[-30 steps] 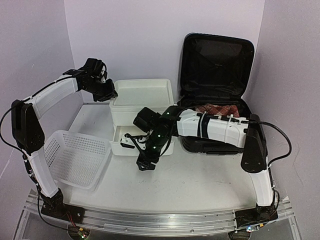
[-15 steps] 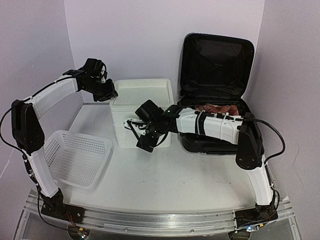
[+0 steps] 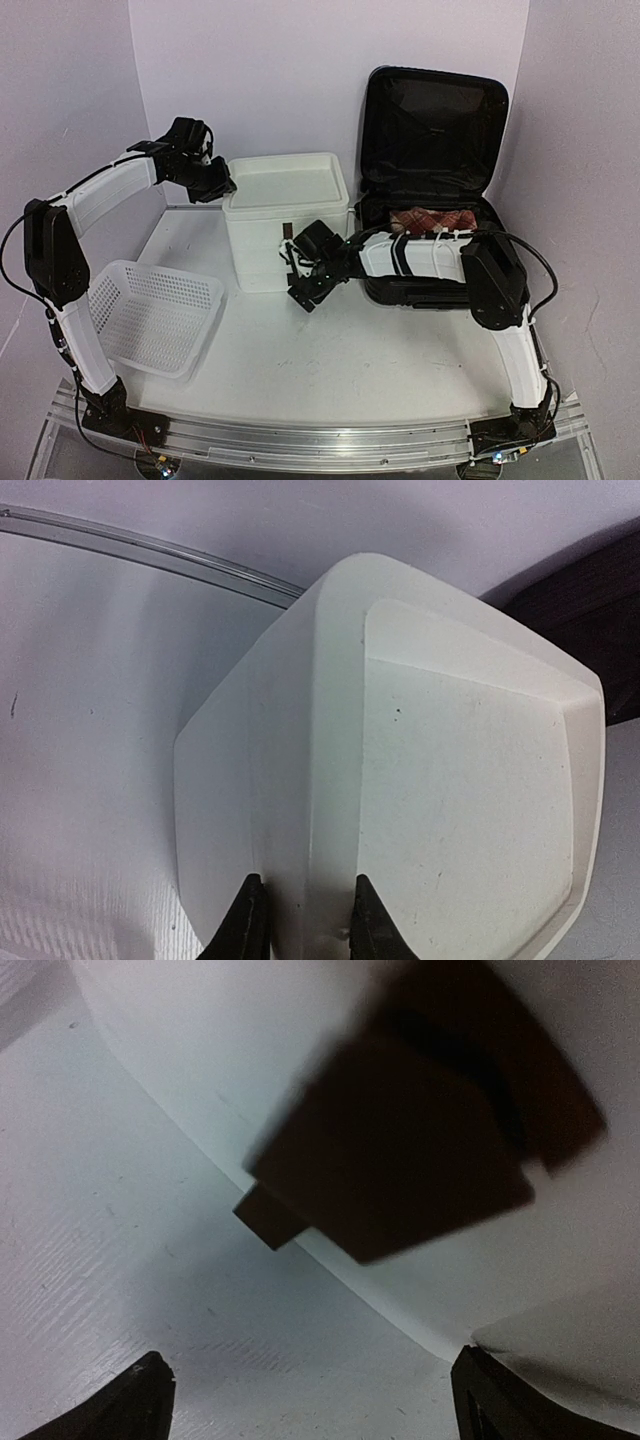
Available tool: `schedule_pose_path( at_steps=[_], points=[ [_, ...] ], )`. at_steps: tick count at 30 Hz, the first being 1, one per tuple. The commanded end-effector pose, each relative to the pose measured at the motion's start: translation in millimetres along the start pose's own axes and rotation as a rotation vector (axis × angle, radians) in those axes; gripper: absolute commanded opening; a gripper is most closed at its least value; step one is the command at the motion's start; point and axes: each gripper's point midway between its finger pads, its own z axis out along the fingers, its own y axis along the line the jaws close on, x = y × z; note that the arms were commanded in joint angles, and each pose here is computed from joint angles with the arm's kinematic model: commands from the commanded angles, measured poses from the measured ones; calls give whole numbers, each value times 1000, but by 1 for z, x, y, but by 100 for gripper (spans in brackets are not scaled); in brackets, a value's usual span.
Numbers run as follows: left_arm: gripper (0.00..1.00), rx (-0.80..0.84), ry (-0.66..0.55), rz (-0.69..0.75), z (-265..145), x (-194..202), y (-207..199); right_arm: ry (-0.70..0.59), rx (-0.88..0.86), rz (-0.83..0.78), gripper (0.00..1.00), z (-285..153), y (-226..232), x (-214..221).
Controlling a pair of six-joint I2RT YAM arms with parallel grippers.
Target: Open, take out, and arrange the luggage
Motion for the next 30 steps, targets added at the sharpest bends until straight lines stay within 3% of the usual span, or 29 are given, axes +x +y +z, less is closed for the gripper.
schedule_pose_path(
  at_steps=[1, 6, 11, 18, 24, 30],
  points=[
    [0, 112, 329, -127, 20, 77, -11, -253, -8, 380, 98, -44, -57, -58],
    [0, 106, 323, -125, 19, 76, -10, -300, -24, 655, 94, -43, -51, -35],
    [0, 111, 323, -128, 19, 75, -10, -457, 12, 748, 96, -32, -53, -43],
    [0, 113, 327, -115, 21, 76, -10, -649, 38, 739, 95, -21, -72, -77],
    [0, 140, 346, -103, 24, 77, -15, -661, 76, 670, 76, -7, -69, -70],
    [7, 175, 382, -109, 27, 83, -20, -689, 96, 671, 73, 14, -64, -61]
  ],
)
